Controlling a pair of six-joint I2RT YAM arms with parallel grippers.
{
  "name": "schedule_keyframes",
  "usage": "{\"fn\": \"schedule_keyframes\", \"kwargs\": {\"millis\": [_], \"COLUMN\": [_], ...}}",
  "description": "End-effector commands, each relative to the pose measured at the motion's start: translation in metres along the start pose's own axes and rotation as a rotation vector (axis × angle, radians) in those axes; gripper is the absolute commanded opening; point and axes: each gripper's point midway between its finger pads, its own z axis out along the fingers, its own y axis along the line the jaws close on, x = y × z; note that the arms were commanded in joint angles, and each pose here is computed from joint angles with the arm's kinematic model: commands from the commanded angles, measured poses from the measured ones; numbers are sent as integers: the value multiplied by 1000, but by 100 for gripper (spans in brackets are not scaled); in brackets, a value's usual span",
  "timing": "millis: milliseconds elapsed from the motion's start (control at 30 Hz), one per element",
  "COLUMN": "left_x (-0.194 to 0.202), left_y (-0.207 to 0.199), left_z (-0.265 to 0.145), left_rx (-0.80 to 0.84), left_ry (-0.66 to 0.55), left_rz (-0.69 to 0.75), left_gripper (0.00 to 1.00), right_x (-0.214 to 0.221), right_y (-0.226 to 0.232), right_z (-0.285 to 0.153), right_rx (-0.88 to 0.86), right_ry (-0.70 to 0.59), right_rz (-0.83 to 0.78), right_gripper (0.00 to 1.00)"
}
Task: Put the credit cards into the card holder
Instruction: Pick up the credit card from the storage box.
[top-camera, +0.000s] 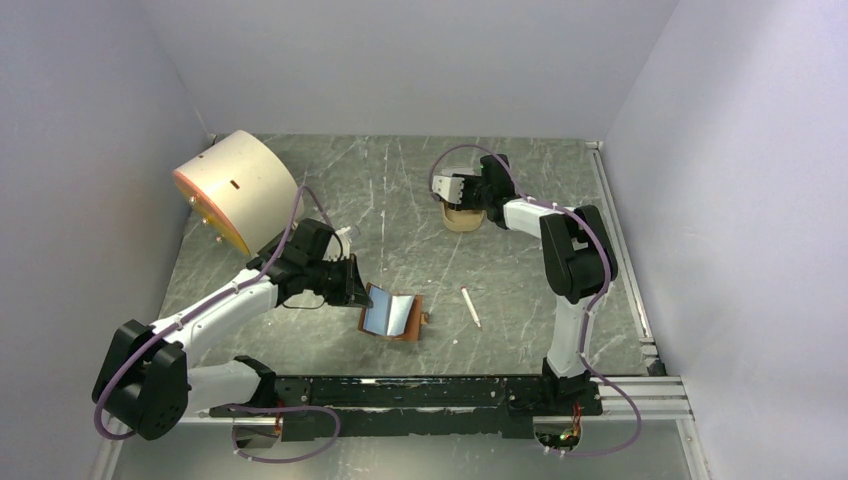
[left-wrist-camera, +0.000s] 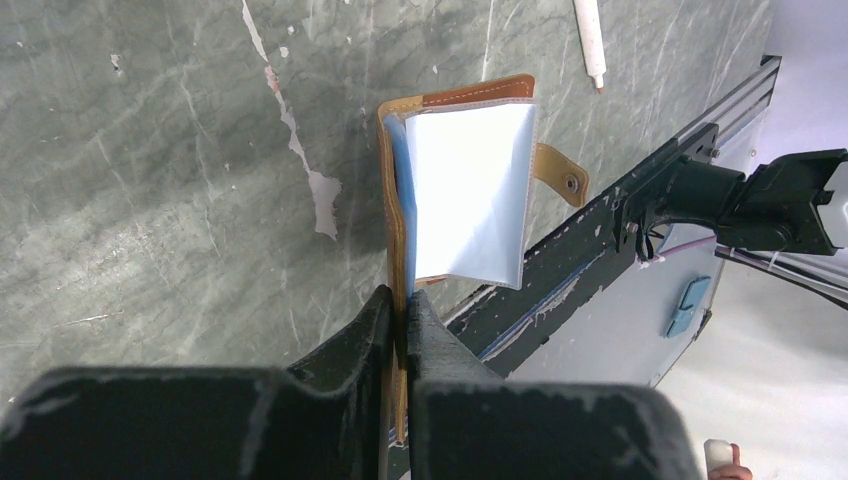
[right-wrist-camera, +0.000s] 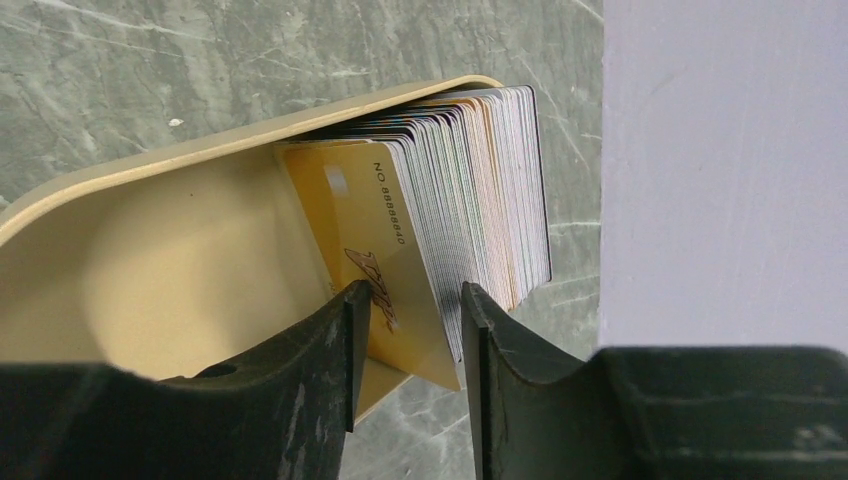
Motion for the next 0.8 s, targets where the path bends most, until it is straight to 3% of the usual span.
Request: {"fn": "schedule_keyframes", "kwargs": {"millis": [0,433,633,767], "left_x": [-1,0,-1,0], "left_y": [-6,-6,-6,-6], "left_z": [-1,0,0,-1], "left_rx": [37,41,41,38], "left_ry": [-8,-1,-4,-4], "left_rz": [26,24,24,22], "left_gripper": [9,9,9,9], "right_x": [-12,-16,-24,-37], "right_y": [-42,-45,-30,-20], "right_z": [-14,-25,-31,-42], "right_rx": [93,89,15,-23], "right_ry": [-37,-62,-100,-149], "right_rz": [-24,-20,11,36], "right_gripper": [39,23,0,0]}}
